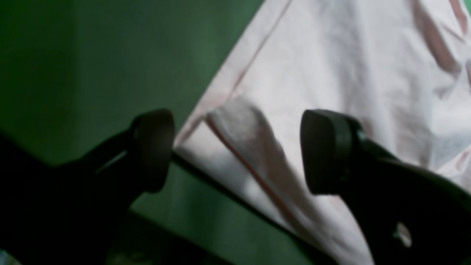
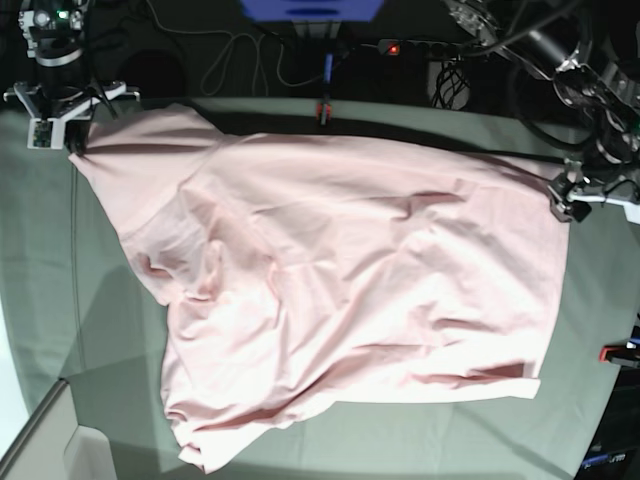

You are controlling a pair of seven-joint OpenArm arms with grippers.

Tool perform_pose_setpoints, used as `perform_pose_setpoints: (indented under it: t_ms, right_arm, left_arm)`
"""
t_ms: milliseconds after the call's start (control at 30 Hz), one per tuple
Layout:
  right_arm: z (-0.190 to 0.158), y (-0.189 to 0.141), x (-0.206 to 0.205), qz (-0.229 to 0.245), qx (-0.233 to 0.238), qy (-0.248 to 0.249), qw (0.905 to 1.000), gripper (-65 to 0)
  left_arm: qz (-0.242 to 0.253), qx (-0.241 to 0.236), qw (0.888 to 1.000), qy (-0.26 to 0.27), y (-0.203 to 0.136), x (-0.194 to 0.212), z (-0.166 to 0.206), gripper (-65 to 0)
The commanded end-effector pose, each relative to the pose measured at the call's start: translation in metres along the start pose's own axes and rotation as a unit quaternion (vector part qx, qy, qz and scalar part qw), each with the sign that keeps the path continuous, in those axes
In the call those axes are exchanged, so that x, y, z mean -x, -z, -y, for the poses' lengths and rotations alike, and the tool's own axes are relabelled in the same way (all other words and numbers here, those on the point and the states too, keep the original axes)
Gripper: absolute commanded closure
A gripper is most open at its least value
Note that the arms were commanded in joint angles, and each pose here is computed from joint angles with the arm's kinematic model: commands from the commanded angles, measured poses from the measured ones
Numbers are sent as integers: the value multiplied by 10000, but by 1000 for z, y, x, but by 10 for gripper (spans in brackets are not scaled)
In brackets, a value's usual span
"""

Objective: Layout the t-shirt on the table in an organized manner, then fold the t-shirt properly
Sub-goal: 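Hold the shirt edge with the right gripper while the left gripper regrasps its corner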

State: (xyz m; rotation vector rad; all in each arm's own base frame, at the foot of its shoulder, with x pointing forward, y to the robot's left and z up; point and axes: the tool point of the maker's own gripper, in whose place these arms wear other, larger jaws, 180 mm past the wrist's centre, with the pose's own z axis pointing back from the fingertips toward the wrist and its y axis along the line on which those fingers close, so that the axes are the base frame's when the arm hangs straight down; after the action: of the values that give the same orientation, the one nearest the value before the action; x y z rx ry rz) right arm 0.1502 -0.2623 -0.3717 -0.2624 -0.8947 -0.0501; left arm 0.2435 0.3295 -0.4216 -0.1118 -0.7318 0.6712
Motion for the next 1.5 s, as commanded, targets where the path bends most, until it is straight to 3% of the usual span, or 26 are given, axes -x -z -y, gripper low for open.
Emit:
perform_pose_setpoints:
  t_ms: [0,267,600,900,1267,1467]
  right_arm:
    - [5,-2,-9,188,71,-11,9998,0]
    - [4,-2,-10,203,72,-7,9998,0]
    - [5,-1,-11,212,73,-13,9997,0]
    - [5,-1,-11,212,73,-13,9997,0]
    - [5,-1,-12,219,73,-11,9997,0]
    - [5,-1,-11,212,73,-13,9997,0]
  left_arm:
    - [261,90,9996,57,-2,-17,6,-501]
    - [296,374,9987,-164,-1,-10,19,-337]
    - [-34,450,9981,-426,12,13,15,-333]
    - [139,464,9953,-840,1,18,-3,-328]
    - [202,458,9955,-805,-1,11,-7,-328]
    - [-16,448,9948,-913,-2,37,-6,-328]
